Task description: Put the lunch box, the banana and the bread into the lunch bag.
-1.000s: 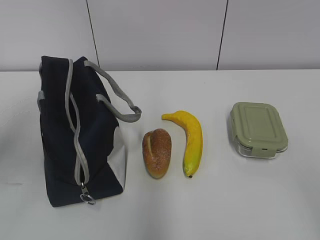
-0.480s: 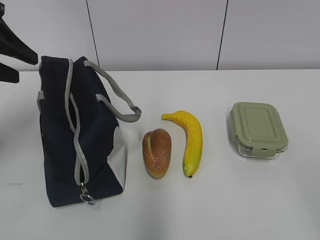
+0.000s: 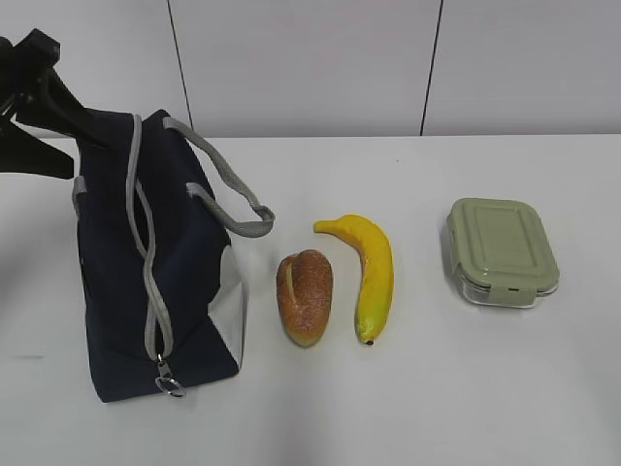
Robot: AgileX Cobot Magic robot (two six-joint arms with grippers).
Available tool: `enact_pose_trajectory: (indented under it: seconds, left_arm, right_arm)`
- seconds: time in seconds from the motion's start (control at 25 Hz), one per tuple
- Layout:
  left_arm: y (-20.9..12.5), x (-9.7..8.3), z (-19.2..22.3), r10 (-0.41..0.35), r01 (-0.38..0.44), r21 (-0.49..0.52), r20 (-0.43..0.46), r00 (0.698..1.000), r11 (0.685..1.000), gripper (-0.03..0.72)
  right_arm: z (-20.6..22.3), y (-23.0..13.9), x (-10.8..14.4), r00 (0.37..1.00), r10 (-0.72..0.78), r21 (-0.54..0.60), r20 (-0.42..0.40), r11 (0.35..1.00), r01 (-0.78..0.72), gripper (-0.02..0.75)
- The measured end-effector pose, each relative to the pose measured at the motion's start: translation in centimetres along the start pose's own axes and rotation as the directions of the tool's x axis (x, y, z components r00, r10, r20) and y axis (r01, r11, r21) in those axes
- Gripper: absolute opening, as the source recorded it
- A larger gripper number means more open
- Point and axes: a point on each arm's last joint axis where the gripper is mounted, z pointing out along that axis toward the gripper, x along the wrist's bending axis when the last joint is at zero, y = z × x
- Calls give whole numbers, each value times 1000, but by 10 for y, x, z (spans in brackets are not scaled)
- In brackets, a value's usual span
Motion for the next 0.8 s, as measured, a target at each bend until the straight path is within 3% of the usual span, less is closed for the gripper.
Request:
enact_pose_trajectory:
  seconds: [0.4,0.64,0.8]
  left_arm:
    - [6,7,11,-17,17,-8,-14,1000,1000,335]
    - [8,7,11,-18,18,-24,-14,1000,1000,149]
    - [8,7,11,-16,16,-24,-14,1000,1000,84]
  right_arm:
    - [0,0,0,1000,0,0,0,1000,0,476]
    - [0,0,0,1000,0,0,0,1000,0,476]
    - [0,0,0,1000,0,0,0,1000,0,476]
